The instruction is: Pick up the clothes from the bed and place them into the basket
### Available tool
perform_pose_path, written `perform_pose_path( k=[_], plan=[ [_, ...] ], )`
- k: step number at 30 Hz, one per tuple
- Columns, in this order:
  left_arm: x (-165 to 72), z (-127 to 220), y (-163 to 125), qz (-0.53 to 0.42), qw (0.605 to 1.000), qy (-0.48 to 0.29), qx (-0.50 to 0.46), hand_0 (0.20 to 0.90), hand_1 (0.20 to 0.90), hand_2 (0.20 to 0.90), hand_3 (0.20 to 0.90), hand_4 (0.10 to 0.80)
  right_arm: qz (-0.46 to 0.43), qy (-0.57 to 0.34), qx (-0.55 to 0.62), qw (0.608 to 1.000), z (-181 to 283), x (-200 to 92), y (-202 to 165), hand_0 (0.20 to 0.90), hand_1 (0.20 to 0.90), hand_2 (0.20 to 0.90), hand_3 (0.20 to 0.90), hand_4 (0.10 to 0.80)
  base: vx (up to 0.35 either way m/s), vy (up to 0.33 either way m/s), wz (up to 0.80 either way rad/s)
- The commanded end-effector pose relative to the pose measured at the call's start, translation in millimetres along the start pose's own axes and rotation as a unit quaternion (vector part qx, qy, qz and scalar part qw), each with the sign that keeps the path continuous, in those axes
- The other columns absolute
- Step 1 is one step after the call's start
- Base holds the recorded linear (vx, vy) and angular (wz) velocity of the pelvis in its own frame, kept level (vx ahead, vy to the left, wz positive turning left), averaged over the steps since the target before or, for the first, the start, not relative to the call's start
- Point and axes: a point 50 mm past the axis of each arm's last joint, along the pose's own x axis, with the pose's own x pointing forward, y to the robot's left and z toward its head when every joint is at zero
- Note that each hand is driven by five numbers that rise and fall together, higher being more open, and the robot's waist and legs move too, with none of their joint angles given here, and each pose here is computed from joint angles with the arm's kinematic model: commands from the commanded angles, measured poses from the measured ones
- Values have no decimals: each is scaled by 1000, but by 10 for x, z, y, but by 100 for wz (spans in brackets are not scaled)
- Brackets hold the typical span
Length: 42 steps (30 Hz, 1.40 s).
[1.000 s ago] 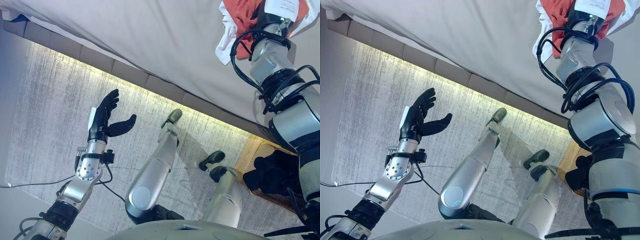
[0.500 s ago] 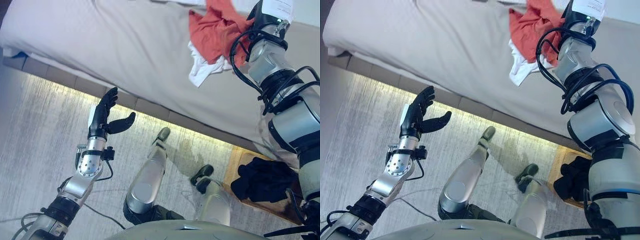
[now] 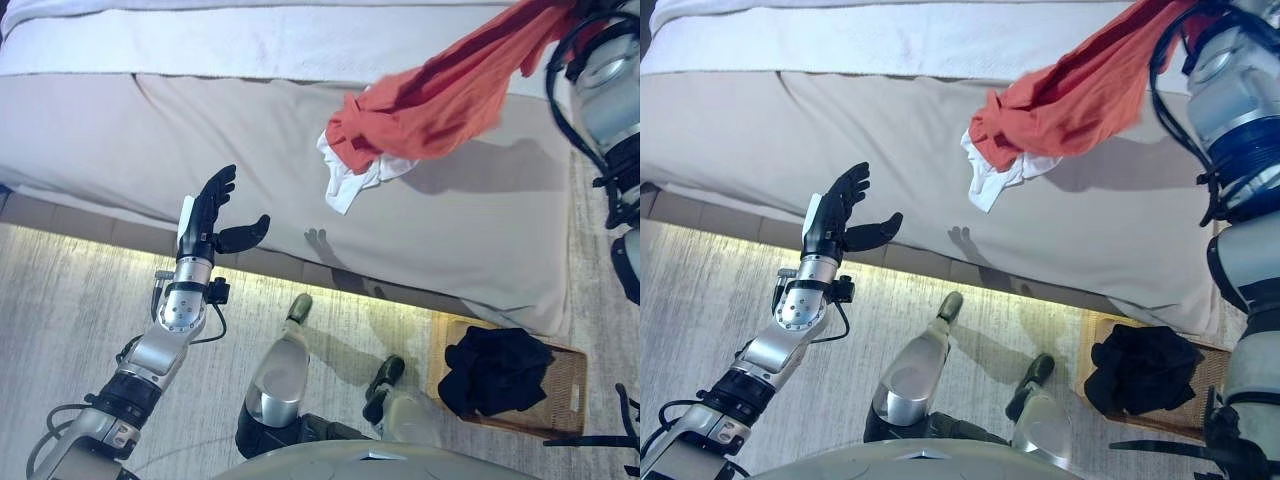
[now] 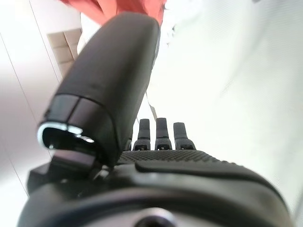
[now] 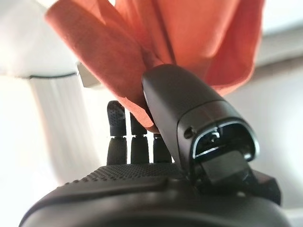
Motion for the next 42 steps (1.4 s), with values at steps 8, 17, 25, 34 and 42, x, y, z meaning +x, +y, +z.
perform_pose_path(
  k=[8, 17, 25, 34, 42],
  plan=[
    [-244, -373, -62, -42, 996, 74, 16, 900, 900, 900, 900, 800, -94, -70, -31, 993, 67, 88, -507, 300, 300, 300, 200, 100, 3, -3, -29],
    [-76, -307, -143, -47, 997, 61, 24, 900, 900, 900, 900, 800, -110, -79, -34, 990, -53, 46, -612, 300, 300, 300, 200, 100, -10, -23, -39],
    [-40, -301, -235, -58, 997, 57, 20, 900, 900, 900, 900, 800, -75, -83, -33, 993, -206, -86, -473, 300, 300, 300, 200, 100, 18, -4, -32],
    [9, -253, -404, -59, 997, 49, 3, 900, 900, 900, 900, 800, 16, -64, -14, 998, -492, -405, 28, 300, 300, 300, 200, 100, -7, 8, -24],
    [27, -229, -437, -59, 997, 51, 2, 900, 900, 900, 900, 800, 142, -19, 34, 989, -811, -855, 574, 300, 300, 300, 200, 100, 9, -25, -10]
  ],
)
